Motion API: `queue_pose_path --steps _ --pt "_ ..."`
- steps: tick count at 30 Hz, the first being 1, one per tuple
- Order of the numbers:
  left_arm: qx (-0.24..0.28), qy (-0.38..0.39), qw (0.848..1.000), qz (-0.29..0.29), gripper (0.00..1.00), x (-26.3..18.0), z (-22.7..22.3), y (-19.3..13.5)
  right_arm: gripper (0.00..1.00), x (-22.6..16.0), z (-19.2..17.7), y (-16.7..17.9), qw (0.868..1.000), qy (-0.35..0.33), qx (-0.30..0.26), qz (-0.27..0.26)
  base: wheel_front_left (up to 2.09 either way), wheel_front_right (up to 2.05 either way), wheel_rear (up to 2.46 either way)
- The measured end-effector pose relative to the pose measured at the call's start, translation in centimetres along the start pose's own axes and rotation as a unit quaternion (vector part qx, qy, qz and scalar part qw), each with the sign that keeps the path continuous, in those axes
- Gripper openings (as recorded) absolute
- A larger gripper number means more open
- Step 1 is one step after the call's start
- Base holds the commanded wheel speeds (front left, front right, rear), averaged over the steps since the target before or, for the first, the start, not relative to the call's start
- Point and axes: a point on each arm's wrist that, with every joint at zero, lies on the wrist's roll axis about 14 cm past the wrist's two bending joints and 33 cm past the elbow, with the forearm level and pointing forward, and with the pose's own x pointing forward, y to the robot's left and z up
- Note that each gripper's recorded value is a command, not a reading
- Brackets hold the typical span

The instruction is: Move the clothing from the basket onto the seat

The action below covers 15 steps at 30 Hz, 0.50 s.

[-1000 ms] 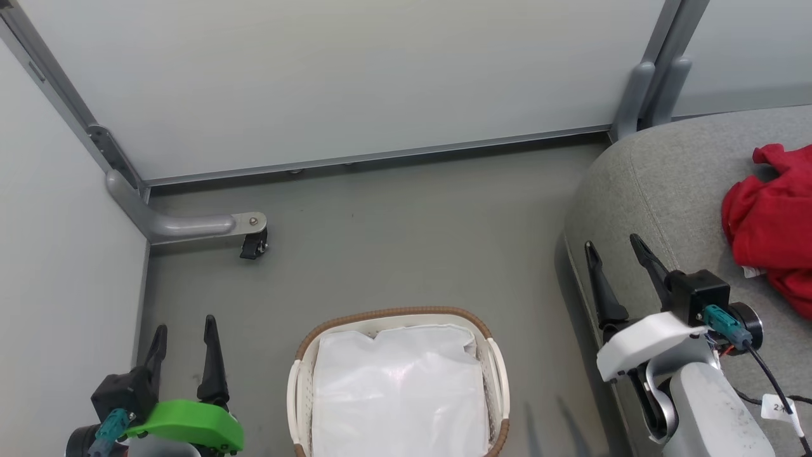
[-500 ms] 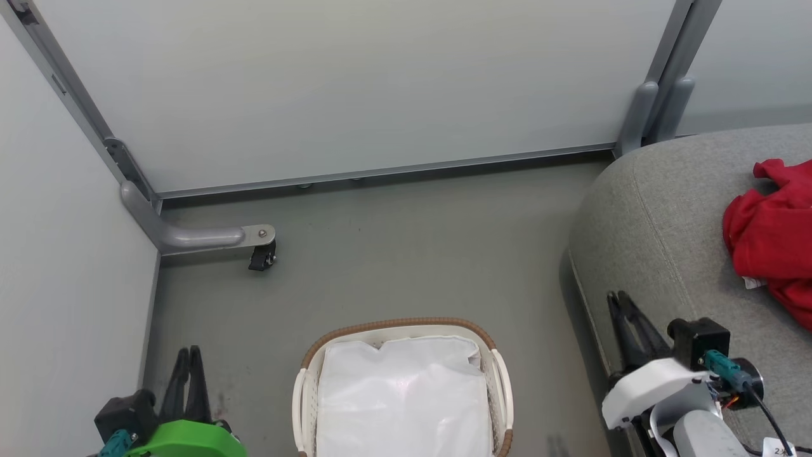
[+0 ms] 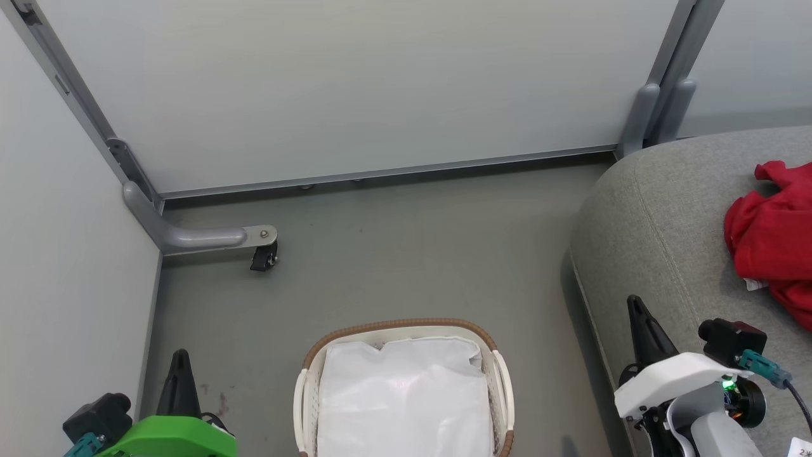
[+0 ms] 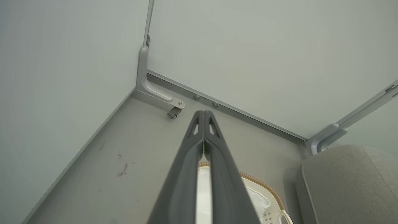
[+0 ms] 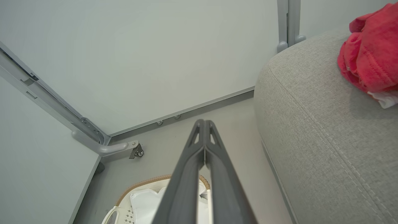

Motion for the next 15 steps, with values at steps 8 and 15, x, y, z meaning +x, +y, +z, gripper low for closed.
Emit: queue_pose_path --steps 8,15 --pt "-0.061 -0.001 0.998 0.007 0.0 0.09 0.37 0.13 0.0 0.09 0.47 -0.26 0.998 -0.004 0.067 -0.01 0.0 0.0 0.0" --pt "-0.112 -0.004 0.994 0.01 0.0 0.2 0.84 0.11 0.0 0.1 0.73 -0.48 0.993 -0.005 0.12 -0.016 0.0 0.0 0.0"
